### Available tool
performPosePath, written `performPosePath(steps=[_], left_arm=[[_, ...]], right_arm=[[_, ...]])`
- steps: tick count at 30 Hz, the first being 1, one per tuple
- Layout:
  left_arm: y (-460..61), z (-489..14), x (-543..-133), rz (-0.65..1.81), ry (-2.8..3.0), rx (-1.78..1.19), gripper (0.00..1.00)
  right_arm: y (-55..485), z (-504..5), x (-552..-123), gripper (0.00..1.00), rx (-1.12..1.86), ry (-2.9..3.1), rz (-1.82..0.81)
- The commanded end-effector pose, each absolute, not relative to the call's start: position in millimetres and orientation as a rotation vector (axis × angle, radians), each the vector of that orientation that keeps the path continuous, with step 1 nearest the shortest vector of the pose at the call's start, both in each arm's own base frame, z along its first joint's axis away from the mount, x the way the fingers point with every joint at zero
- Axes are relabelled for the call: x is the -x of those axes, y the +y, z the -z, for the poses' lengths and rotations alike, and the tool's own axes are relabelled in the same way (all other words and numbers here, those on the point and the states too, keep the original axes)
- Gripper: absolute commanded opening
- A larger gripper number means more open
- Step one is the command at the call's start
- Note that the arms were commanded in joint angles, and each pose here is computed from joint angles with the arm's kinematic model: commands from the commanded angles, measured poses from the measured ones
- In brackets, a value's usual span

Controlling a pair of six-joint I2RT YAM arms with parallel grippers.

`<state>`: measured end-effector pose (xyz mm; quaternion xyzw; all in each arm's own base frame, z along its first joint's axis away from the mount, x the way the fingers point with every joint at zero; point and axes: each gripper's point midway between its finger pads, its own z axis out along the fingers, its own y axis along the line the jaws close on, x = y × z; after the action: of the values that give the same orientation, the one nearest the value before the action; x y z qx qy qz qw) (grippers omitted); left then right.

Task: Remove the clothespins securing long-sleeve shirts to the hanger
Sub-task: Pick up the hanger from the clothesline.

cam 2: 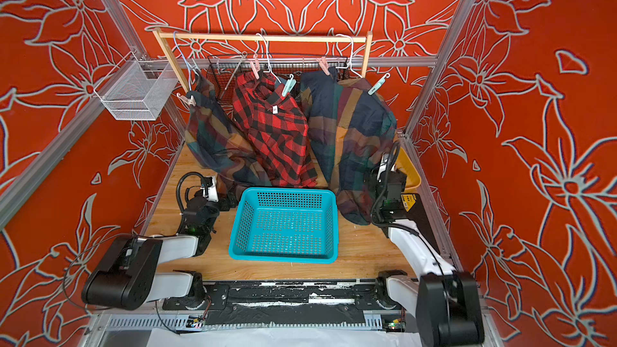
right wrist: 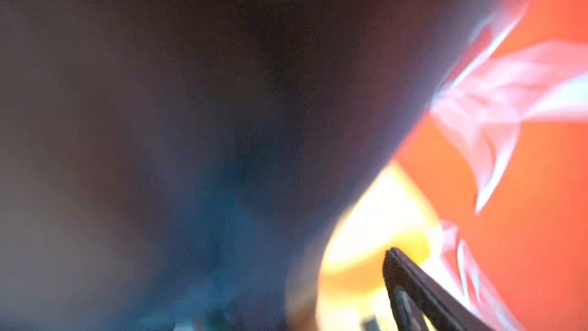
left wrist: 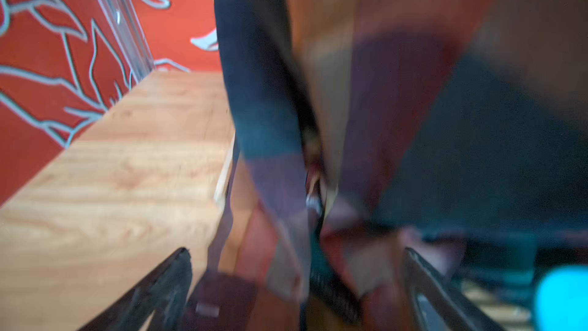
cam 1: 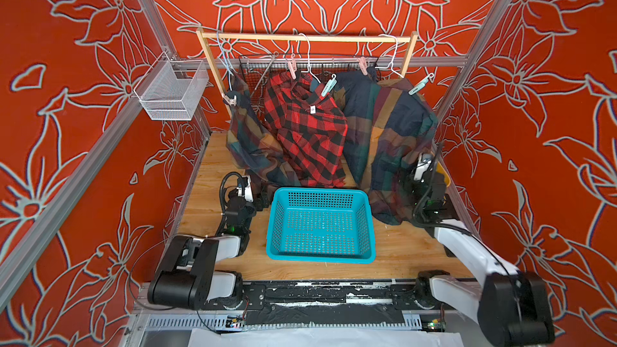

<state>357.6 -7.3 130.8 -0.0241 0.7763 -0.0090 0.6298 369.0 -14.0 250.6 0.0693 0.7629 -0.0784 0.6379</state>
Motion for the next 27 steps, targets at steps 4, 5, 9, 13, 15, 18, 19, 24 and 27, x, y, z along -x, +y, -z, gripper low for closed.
performPosePath(steps=[4,5,9,13,15,18,19,24,27], left_arm=[[-11,-175,-329,0.151,1.650,0.166,0.98],[-4,-185,-320,0.162,1.593,0.236,0.98],[18,-209,-285,0.215,1.413,0.431,0.98],[1,-242,-269,0.268,1.329,0.356,0.94],[-8,-251,-266,0.266,1.333,0.329,0.89],[-24,-261,-266,0.263,1.360,0.264,0.88],[-29,-263,-266,0.264,1.369,0.242,0.88],[-51,-294,-257,0.303,1.353,0.153,0.87],[-54,-308,-251,0.320,1.337,0.141,0.87]], right_arm=[[-4,-276,-337,0.97,-0.378,1.634,-0.149],[14,-275,-337,0.97,-0.252,1.661,-0.186],[45,-268,-336,0.97,-0.092,1.746,-0.287],[60,-257,-339,0.97,-0.024,1.868,-0.283],[72,-256,-339,0.97,0.017,1.903,-0.265],[105,-264,-331,0.97,0.161,1.899,-0.267],[112,-265,-328,0.97,0.205,1.887,-0.274],[128,-273,-321,0.85,0.300,1.919,-0.299],[135,-280,-318,0.82,0.348,1.969,-0.292]])
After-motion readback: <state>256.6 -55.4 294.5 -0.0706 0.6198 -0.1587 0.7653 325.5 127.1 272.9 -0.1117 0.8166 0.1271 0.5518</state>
